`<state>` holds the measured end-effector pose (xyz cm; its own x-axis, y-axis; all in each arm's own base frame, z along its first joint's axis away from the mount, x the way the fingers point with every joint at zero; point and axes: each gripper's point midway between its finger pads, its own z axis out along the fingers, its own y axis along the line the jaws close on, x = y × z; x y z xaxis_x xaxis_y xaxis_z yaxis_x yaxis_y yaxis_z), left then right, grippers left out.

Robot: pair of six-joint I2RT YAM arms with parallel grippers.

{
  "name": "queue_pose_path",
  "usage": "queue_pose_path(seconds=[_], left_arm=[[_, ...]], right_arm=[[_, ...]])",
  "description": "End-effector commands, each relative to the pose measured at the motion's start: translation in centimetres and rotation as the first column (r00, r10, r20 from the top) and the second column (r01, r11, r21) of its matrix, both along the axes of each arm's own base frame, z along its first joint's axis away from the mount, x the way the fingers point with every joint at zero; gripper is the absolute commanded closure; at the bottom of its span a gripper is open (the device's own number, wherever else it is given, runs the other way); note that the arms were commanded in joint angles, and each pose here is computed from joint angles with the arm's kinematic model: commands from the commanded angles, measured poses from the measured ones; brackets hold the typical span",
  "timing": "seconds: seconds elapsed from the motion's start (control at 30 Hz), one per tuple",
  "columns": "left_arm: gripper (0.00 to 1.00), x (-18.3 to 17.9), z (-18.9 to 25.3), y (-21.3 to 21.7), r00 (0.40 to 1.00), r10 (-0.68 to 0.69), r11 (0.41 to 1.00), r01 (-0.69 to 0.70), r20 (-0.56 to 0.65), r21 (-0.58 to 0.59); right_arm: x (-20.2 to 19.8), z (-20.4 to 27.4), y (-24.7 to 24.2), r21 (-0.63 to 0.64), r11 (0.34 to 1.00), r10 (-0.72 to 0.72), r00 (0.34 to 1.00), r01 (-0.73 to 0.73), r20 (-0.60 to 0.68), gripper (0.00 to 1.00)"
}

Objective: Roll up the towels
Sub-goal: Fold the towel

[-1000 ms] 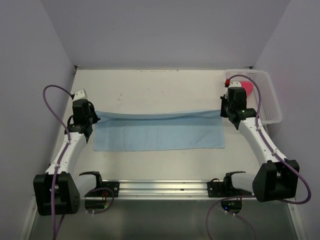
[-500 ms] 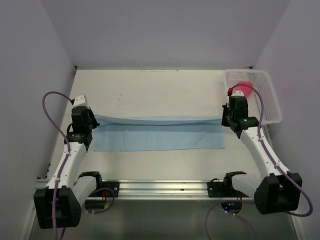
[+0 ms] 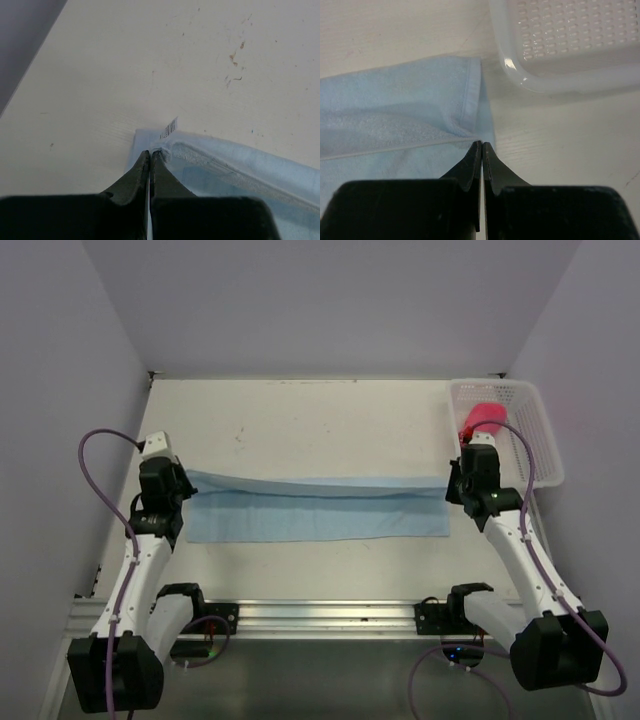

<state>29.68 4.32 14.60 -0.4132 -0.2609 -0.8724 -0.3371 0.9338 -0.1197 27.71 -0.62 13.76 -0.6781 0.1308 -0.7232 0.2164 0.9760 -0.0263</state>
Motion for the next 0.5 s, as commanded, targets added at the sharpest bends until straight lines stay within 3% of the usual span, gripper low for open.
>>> queue_pose_path(seconds=[0.0, 0.47], left_arm=[[1.00, -0.4, 1.1, 1.2, 0.998, 0.051, 0.998, -0.052, 0.027, 0.030], [1.00, -1.2, 0.9, 0.1, 1.000, 0.007, 1.000, -0.006, 0.031, -0.005]], right_arm=[[-0.7, 0.2, -0.8, -0.003, 0.998, -0.056, 0.998, 0.056, 0.013, 1.00], [-1.7, -0.6, -0.4, 0.014, 0.999, -0.052, 0.998, 0.052, -0.034, 1.00]])
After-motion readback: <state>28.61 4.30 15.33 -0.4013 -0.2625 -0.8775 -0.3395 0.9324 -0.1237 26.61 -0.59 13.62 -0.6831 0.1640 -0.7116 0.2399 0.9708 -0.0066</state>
